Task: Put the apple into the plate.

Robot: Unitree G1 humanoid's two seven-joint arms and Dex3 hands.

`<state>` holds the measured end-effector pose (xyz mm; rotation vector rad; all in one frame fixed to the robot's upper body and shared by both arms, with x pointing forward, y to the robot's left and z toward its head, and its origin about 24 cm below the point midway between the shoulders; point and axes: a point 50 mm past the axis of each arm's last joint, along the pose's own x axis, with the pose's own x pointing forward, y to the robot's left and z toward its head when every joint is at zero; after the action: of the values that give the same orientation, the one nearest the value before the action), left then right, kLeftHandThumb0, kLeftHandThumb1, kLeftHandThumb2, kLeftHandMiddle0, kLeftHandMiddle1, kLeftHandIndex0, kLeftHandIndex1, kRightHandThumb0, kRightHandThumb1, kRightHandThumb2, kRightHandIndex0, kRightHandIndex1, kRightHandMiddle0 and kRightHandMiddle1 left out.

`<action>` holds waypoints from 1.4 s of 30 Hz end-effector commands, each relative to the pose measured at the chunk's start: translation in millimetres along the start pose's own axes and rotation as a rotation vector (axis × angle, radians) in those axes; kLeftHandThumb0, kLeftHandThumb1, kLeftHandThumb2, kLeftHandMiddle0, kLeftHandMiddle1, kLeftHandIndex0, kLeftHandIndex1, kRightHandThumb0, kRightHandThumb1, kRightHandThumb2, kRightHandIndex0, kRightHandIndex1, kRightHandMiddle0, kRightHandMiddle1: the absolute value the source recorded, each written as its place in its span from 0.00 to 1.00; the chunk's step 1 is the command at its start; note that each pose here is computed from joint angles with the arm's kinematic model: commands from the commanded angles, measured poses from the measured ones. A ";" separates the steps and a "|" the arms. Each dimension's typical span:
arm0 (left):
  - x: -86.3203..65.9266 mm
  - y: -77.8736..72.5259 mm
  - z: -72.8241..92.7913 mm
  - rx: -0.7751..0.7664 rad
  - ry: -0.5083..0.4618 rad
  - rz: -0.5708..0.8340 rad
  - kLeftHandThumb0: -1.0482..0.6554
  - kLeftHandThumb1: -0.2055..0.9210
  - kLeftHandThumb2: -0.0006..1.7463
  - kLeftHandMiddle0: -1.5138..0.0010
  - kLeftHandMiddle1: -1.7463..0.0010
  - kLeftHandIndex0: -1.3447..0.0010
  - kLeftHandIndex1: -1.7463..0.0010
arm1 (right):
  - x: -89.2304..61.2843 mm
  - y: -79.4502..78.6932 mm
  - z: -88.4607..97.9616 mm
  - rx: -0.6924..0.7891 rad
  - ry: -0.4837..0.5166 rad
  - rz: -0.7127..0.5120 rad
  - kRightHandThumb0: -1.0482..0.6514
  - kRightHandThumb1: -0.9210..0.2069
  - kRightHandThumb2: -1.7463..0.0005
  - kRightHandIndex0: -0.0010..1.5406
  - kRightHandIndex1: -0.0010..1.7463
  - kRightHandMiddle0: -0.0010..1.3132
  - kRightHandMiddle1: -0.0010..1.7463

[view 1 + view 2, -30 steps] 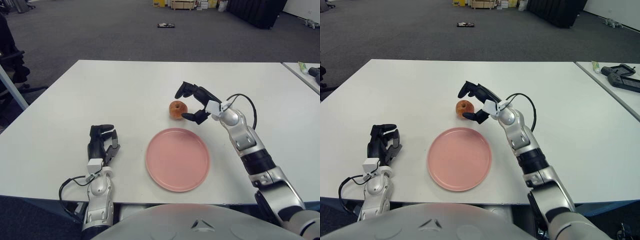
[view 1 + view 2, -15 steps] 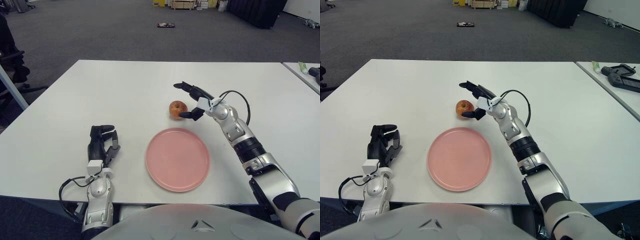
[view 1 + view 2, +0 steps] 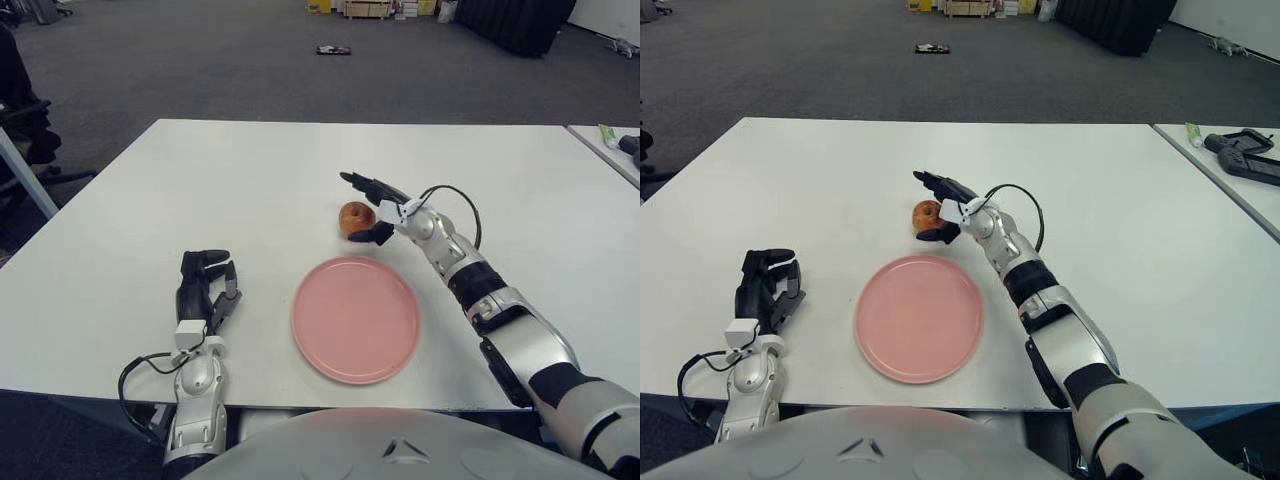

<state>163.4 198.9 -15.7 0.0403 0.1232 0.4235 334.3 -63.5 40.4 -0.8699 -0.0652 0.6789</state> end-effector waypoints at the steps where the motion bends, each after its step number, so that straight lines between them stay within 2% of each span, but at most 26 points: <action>1: -6.7 1.5 -13.5 0.013 0.082 0.005 0.41 0.92 0.38 0.72 0.12 0.82 0.00 | 4.3 20.7 -2.1 -0.024 0.021 0.048 0.08 0.48 0.54 0.00 0.00 0.00 0.00; 11: -7.6 0.7 -13.4 0.008 0.082 0.006 0.41 0.92 0.38 0.71 0.11 0.82 0.00 | 11.4 40.9 -9.2 -0.066 0.075 0.134 0.01 0.37 0.62 0.00 0.00 0.00 0.00; 17: -7.9 0.9 -13.6 0.010 0.077 0.006 0.41 0.91 0.38 0.71 0.11 0.81 0.00 | 16.6 42.1 -11.9 -0.053 0.136 0.157 0.03 0.36 0.62 0.00 0.00 0.01 0.01; 21: -8.7 1.0 -13.9 0.008 0.076 0.006 0.41 0.91 0.38 0.71 0.12 0.81 0.00 | 19.7 37.2 -14.1 -0.012 0.191 0.152 0.08 0.36 0.59 0.01 0.01 0.00 0.07; 24: -9.4 1.2 -13.8 0.006 0.078 0.008 0.41 0.91 0.38 0.72 0.12 0.81 0.00 | 16.3 36.4 -23.3 0.021 0.236 0.136 0.13 0.37 0.55 0.01 0.16 0.00 0.19; 26: -10.1 1.3 -13.5 0.004 0.080 0.012 0.41 0.91 0.38 0.72 0.12 0.82 0.00 | 13.9 35.2 -29.2 0.046 0.264 0.123 0.18 0.37 0.52 0.00 0.37 0.00 0.33; 27: -10.3 1.5 -13.2 0.003 0.079 0.014 0.41 0.92 0.38 0.72 0.12 0.82 0.00 | 12.2 35.2 -32.4 0.063 0.278 0.114 0.19 0.37 0.52 0.00 0.40 0.00 0.36; 29: -10.9 1.6 -12.9 0.001 0.080 0.017 0.41 0.92 0.38 0.72 0.12 0.82 0.00 | 10.1 35.4 -36.4 0.087 0.294 0.101 0.23 0.38 0.48 0.01 0.56 0.00 0.50; 31: -11.4 1.8 -12.7 -0.001 0.081 0.019 0.41 0.92 0.38 0.73 0.12 0.82 0.00 | 9.1 35.6 -38.1 0.114 0.300 0.088 0.25 0.39 0.46 0.02 0.62 0.00 0.59; 33: -11.8 2.2 -12.6 -0.003 0.085 0.023 0.41 0.92 0.38 0.73 0.12 0.82 0.00 | 8.4 35.6 -39.0 0.151 0.301 0.071 0.27 0.41 0.42 0.04 0.69 0.00 0.75; 36: -12.2 2.7 -12.6 -0.005 0.089 0.029 0.41 0.92 0.38 0.73 0.12 0.82 0.00 | 7.8 35.3 -39.8 0.191 0.301 0.054 0.31 0.44 0.38 0.08 0.76 0.00 0.90; 37: -12.4 2.9 -12.5 -0.004 0.089 0.032 0.41 0.92 0.38 0.73 0.12 0.82 0.00 | 7.6 35.0 -40.2 0.204 0.303 0.049 0.31 0.44 0.37 0.08 0.77 0.00 0.92; 39: -12.7 3.3 -12.4 -0.002 0.089 0.037 0.41 0.92 0.37 0.73 0.12 0.82 0.00 | 7.3 34.2 -40.8 0.223 0.306 0.039 0.36 0.31 0.45 0.11 0.82 0.15 0.97; 42: -12.9 3.8 -12.4 0.000 0.093 0.040 0.41 0.93 0.37 0.73 0.12 0.82 0.00 | 7.3 33.1 -41.2 0.240 0.310 0.024 0.38 0.29 0.45 0.15 0.86 0.25 0.99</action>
<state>156.3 197.9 -15.5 0.0308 0.1367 0.4488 347.2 -65.0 8.0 -0.7544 0.1917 0.5510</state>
